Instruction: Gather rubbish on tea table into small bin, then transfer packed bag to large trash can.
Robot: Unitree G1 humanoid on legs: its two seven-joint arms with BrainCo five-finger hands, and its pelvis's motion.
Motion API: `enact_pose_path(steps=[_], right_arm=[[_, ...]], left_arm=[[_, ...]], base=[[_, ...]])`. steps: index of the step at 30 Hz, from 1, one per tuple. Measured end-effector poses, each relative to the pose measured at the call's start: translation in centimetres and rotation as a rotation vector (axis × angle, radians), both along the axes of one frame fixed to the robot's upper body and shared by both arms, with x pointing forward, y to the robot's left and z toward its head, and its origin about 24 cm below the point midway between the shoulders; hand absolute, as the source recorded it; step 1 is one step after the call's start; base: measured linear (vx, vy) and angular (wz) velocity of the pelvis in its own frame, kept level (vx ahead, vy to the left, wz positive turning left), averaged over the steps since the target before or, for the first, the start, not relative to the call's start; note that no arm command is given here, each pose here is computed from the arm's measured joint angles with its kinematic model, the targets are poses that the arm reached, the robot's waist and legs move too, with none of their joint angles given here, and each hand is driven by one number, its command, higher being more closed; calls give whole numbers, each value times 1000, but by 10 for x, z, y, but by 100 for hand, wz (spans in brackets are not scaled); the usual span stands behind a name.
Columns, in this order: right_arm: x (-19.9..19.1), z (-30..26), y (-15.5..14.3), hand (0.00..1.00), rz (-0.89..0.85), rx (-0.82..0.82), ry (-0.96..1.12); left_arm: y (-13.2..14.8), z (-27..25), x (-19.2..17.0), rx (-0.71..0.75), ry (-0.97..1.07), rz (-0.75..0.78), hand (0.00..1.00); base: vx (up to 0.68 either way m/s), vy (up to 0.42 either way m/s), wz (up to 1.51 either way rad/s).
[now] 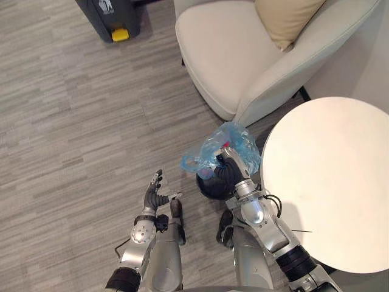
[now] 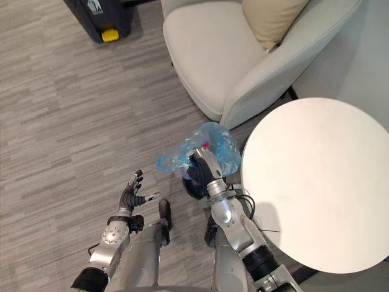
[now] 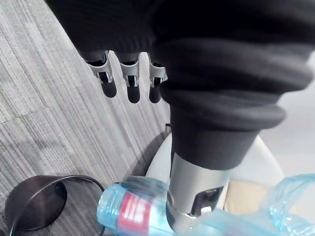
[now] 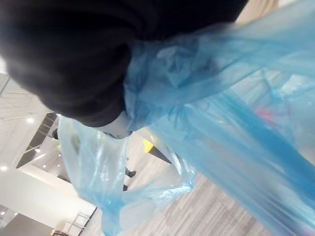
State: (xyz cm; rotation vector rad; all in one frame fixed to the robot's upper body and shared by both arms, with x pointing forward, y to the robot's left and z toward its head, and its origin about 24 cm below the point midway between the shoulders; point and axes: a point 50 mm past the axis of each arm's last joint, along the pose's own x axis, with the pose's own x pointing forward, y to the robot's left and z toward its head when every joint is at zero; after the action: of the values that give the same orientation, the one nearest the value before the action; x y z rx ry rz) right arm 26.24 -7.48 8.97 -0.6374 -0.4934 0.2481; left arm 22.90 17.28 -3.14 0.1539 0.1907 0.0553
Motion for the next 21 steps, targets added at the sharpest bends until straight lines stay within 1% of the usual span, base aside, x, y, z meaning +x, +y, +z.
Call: enact_pose_path(steps=[6,14,21], right_arm=[[0,-4,-5,100,60,7,69],[-5,-7,3,100,197,77,156],[-6,-8,5,100,281,59,202]], left_arm=[[2,18,-6,6,-87,-43,0],[-8,48,-12,-7,-232,-115,0],[-15,84,-9,26,-407,-181,0]], base=[[147,47,-10],[81,45,-2],[9,8,0]])
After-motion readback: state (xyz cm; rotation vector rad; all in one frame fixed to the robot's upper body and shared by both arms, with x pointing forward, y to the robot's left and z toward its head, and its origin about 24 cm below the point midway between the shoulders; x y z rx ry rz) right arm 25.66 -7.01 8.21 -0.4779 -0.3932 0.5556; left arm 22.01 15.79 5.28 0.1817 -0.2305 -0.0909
